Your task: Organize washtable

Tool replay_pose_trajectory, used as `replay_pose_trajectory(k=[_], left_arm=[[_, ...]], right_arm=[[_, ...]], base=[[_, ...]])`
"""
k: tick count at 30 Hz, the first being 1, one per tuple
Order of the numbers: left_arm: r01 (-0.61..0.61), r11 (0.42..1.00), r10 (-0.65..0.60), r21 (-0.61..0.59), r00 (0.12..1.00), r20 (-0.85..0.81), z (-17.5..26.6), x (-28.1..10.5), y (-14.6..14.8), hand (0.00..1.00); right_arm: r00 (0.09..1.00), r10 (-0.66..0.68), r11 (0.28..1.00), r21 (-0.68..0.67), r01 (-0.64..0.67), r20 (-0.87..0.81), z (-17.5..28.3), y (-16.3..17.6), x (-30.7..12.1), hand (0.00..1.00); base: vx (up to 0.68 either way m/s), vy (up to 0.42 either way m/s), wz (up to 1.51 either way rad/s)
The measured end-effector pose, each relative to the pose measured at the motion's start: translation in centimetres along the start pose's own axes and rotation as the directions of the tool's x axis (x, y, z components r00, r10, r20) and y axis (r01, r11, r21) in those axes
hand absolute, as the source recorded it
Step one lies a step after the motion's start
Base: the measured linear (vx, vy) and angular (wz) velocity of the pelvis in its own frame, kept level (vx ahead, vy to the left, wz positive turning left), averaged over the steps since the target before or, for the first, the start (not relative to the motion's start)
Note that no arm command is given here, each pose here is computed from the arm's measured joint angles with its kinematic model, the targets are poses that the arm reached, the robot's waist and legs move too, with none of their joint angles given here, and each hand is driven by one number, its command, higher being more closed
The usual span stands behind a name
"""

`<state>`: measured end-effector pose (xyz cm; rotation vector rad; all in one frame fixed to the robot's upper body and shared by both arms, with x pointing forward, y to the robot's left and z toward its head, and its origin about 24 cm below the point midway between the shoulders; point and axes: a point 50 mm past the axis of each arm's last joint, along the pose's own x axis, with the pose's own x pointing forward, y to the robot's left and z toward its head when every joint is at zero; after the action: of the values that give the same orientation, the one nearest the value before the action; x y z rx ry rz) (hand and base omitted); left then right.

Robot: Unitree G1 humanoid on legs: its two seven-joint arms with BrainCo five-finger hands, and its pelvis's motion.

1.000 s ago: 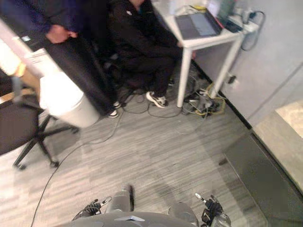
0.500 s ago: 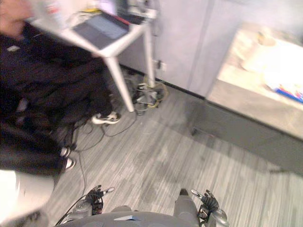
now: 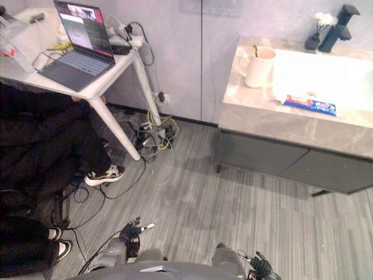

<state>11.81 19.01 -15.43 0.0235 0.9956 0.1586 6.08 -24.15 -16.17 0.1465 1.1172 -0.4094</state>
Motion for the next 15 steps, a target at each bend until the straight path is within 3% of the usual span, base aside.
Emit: replay_pose_trajectory(k=[6, 11, 15], left_arm=[[-0.016, 1.0, 0.016, -0.026, 1.0, -0.005, -0.3, -0.1, 0.3, 0.0], [-0.085, 0.996, 0.08, -0.041, 0.99, -0.119, -3.3, -0.9, 2.4, 0.0], [-0.061, 0.998, 0.062, 0.008, 0.993, -0.099, -2.5, -0.6, 2.2, 0.0]], right_arm=[[0.998, 0.018, 1.0, -0.008, -0.018, 0.055, 2.3, 0.8, 0.5, 0.0], [0.999, 0.036, 0.999, -0.039, -0.034, 0.033, 1.5, 1.4, 0.4, 0.0], [0.997, 0.064, 0.997, -0.033, -0.063, 0.033, 1.5, 2.0, 0.4, 0.0]], base=[[0.09, -0.082, -0.52], [0.47, 0.158, -0.69], [0.38, 0.148, -0.48]])
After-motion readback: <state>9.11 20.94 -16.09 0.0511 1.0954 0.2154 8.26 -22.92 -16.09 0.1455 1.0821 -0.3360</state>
